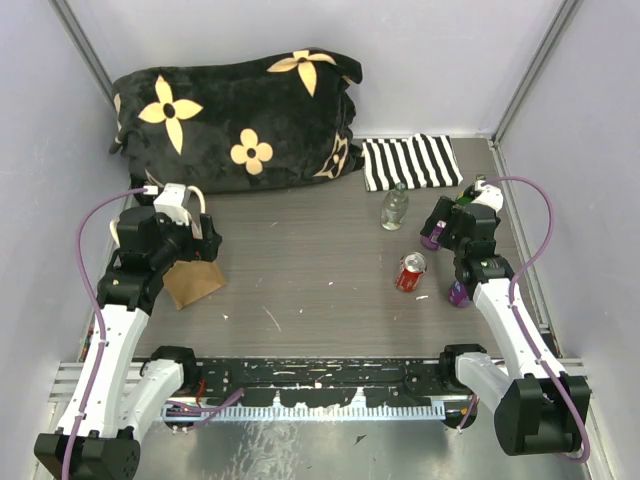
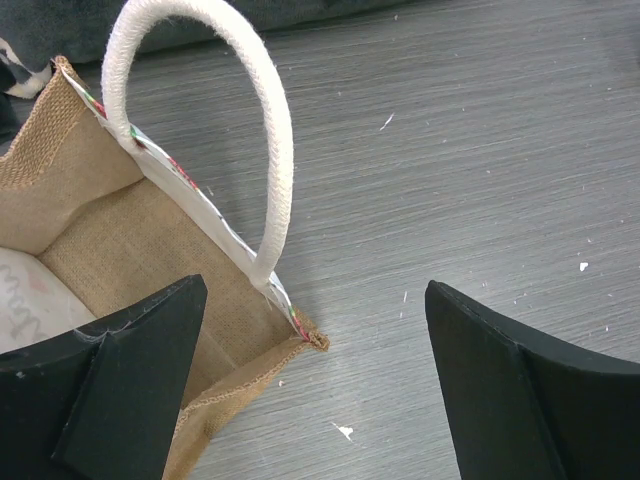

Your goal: Place the beverage into the canvas bag

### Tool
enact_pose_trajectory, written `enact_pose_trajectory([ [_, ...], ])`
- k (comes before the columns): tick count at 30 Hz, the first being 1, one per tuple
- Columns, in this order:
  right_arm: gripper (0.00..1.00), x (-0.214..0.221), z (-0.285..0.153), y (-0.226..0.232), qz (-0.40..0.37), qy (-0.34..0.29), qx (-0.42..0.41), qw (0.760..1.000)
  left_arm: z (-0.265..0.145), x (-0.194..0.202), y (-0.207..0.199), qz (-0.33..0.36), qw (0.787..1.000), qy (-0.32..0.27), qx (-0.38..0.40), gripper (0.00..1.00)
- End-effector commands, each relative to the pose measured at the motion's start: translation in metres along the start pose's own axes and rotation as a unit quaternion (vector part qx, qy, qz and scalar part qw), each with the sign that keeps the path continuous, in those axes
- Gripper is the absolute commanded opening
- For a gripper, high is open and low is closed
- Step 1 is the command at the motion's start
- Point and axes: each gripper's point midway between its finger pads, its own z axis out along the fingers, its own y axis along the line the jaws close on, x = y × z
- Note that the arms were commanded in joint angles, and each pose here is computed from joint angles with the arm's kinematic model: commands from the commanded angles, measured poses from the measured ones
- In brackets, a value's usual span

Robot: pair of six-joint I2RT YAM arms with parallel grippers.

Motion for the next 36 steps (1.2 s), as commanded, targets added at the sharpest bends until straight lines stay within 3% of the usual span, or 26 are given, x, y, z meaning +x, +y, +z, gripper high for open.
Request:
enact_pose_trajectory([
  [1, 1.0, -0.019, -0.003, 0.001, 0.002, -0.035, -0.001, 0.999, 0.0, 0.002, -0.002, -0.005, 1.0, 0.001, 0.006, 0.98],
  [10, 1.0, -0.031, -0.003, 0.015, -0.074, -0.037, -0.042, 0.996, -0.02, -0.045, 0.01, -0.024, 0.999, -0.018, -0.042, 0.98],
  [19, 1.0, -0.038, -0.006, 0.027, -0.09, -0.036, -0.07, 0.993, -0.037, -0.085, 0.066, -0.102, 0.981, -0.017, -0.163, 0.98],
  [27, 1.0, -0.029, -0.014, 0.041, -0.083, 0.001, -0.11, 0.99, -0.003, -0.072, 0.101, -0.072, 0.976, 0.027, -0.204, 0.99],
  [36, 1.0, -0.019, -0.027, 0.05, -0.087, 0.054, -0.139, 0.985, 0.054, -0.073, 0.146, -0.114, 0.968, 0.103, -0.2, 0.95],
])
